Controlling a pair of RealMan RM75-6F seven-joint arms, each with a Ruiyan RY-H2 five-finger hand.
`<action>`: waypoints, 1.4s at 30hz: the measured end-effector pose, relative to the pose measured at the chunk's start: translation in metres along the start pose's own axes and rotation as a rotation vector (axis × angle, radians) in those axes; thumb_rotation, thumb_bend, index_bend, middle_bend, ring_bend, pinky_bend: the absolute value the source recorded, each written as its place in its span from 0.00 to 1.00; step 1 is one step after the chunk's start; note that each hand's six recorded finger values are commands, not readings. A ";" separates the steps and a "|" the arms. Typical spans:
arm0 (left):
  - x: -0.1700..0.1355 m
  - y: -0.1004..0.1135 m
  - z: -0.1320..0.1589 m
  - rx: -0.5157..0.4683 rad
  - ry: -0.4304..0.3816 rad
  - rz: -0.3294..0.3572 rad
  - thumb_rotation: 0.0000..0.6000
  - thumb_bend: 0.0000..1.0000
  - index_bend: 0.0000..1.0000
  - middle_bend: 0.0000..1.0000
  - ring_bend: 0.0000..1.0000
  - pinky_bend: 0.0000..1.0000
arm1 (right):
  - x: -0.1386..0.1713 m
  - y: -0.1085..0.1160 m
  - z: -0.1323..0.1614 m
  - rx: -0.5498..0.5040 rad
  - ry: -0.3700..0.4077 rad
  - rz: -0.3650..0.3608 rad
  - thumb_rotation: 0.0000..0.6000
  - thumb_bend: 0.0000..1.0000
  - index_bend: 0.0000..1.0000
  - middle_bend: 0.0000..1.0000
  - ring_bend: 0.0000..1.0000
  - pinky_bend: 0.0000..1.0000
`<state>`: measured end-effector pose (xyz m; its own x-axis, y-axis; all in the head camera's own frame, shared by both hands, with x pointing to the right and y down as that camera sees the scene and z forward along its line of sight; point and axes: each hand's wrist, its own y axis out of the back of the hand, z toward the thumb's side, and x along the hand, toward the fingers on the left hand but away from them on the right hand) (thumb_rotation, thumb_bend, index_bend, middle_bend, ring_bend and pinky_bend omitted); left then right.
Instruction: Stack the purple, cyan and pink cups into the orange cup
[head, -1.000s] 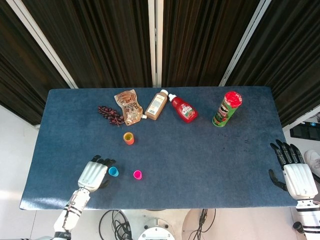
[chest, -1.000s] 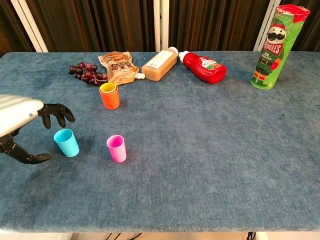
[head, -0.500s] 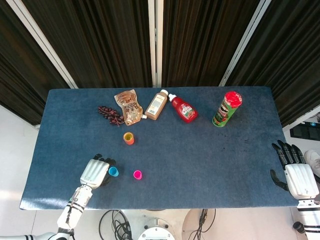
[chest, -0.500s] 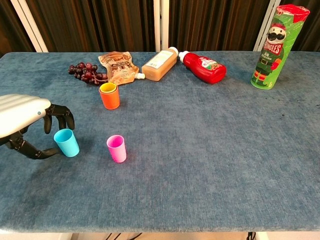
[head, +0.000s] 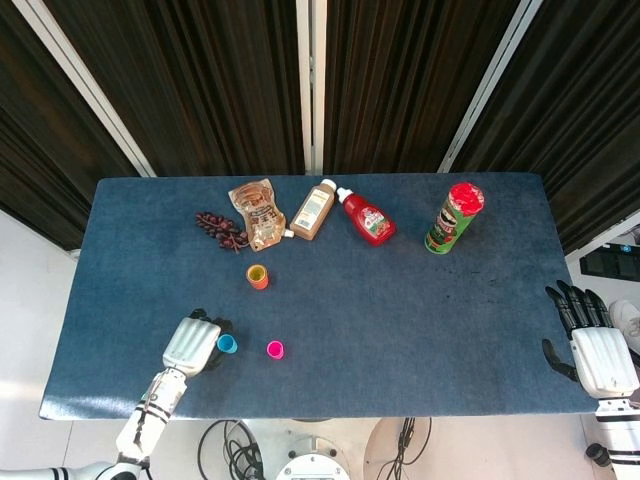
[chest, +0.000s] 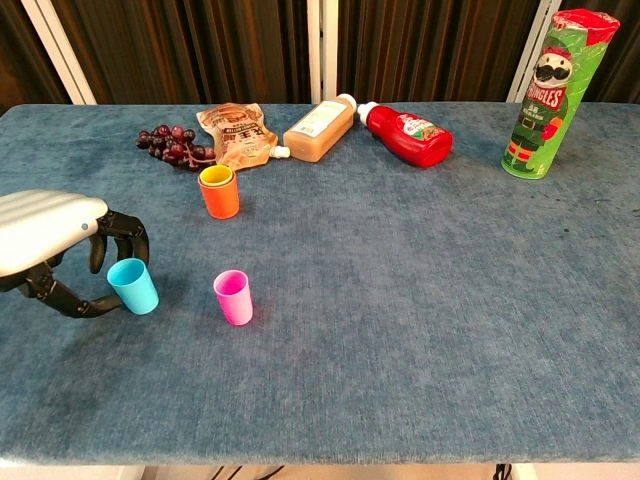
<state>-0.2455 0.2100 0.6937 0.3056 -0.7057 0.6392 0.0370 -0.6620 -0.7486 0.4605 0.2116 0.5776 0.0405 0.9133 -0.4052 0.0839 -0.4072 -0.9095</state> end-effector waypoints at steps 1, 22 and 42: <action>0.000 0.000 0.000 -0.001 0.000 0.000 1.00 0.30 0.43 0.46 0.49 0.27 | 0.000 0.000 0.000 0.000 0.000 0.001 1.00 0.36 0.00 0.00 0.00 0.00; 0.010 0.042 0.000 -0.070 0.000 0.088 1.00 0.31 0.45 0.48 0.50 0.28 | 0.001 0.003 0.002 0.006 0.003 -0.010 1.00 0.36 0.00 0.00 0.00 0.00; 0.099 0.106 0.007 -0.107 0.038 0.214 1.00 0.31 0.46 0.48 0.50 0.29 | 0.001 0.004 -0.004 -0.004 -0.015 -0.014 1.00 0.36 0.00 0.00 0.00 0.00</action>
<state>-0.2044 0.0718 0.6757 0.2591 -0.8405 0.4758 -0.1267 -0.5179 -0.8460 0.4645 0.2113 0.5739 0.0238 0.9191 -0.3934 0.0884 -0.3939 -0.9149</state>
